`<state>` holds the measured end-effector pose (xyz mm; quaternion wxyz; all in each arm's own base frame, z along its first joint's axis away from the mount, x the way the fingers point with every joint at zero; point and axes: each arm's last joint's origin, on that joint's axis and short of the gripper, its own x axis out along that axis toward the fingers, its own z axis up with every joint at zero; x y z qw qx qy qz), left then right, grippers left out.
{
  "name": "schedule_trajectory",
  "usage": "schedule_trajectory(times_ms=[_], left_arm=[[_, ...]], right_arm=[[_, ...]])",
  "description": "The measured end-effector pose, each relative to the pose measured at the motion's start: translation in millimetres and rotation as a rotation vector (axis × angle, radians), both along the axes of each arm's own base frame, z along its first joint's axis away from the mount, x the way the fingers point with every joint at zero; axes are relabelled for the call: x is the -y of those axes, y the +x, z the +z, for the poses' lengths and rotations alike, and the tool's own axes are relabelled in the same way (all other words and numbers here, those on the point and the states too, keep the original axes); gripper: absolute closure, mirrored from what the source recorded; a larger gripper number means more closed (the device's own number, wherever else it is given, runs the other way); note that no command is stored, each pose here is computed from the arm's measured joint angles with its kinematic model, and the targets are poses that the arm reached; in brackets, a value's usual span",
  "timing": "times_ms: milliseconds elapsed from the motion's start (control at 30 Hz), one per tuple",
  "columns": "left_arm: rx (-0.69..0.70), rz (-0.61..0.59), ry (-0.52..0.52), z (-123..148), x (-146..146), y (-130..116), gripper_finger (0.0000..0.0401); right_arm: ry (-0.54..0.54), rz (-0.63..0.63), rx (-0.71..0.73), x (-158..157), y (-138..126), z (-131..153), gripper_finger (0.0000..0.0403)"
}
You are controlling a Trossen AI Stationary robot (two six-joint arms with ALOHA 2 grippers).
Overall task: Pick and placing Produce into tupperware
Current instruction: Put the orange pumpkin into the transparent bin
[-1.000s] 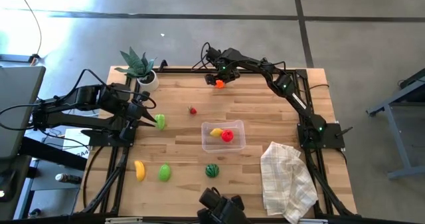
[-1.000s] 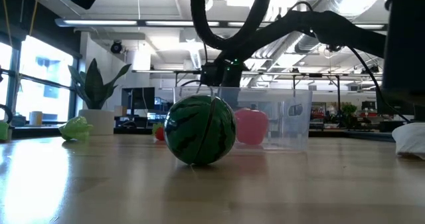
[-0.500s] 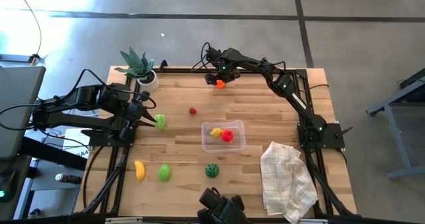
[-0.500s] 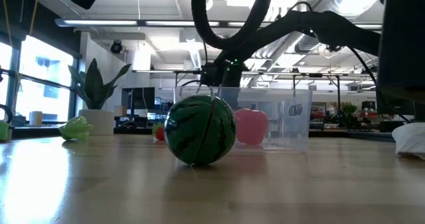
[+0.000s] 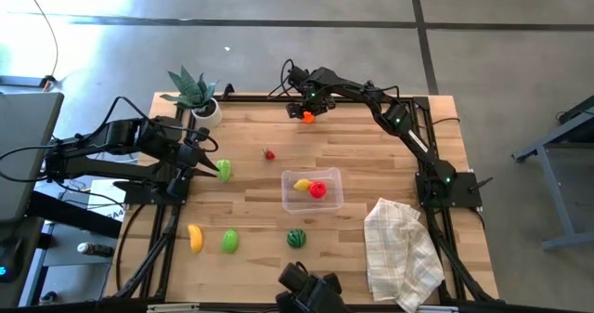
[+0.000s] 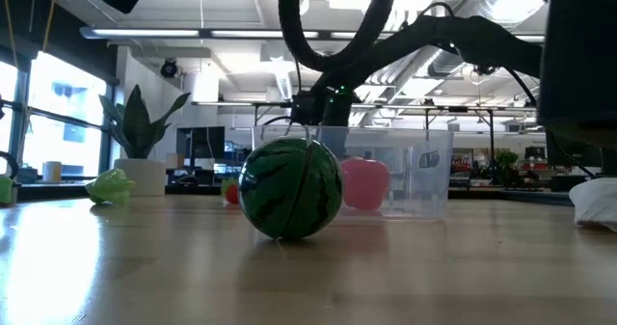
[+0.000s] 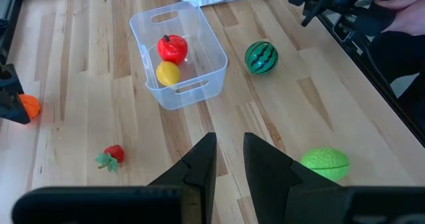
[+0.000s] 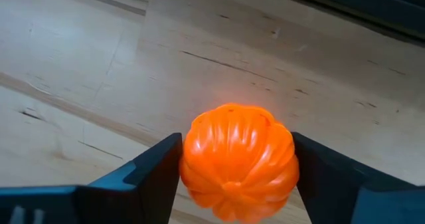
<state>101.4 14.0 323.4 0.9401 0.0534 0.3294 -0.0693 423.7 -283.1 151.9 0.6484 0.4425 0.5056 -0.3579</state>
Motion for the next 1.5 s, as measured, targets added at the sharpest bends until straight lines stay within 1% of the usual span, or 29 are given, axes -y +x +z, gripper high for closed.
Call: schedule_trajectory(times_ms=[433,600,700,833,933,1167,1333,1500], left_arm=[[0.000,0.000,0.000,0,0,0,0.0334],[0.000,0.000,0.000,0,0,0,0.0334],[0.000,0.000,0.000,0,0,0,0.0334],[0.000,0.000,0.000,0,0,0,0.0334],[0.000,0.000,0.000,0,0,0,0.0334],[0.000,0.000,0.000,0,0,0,0.0334],[0.000,0.000,0.000,0,0,0,0.0334],[0.000,0.000,0.000,0,0,0,0.0334]], right_arm=[[0.004,0.014,0.017,0,1,0,0.0157],[-0.005,0.061,0.031,0,3,3,0.0158],[-0.008,0.096,0.020,-2,3,10,0.0160],[-0.024,0.156,0.018,-6,3,24,0.0163],[-0.017,0.207,0.000,-13,-1,38,0.0164],[-0.022,0.375,-0.040,-41,-9,75,0.0164],[-0.050,0.522,-0.030,-74,-11,110,0.0164],[-0.120,0.641,0.002,-114,-12,146,0.0164]])
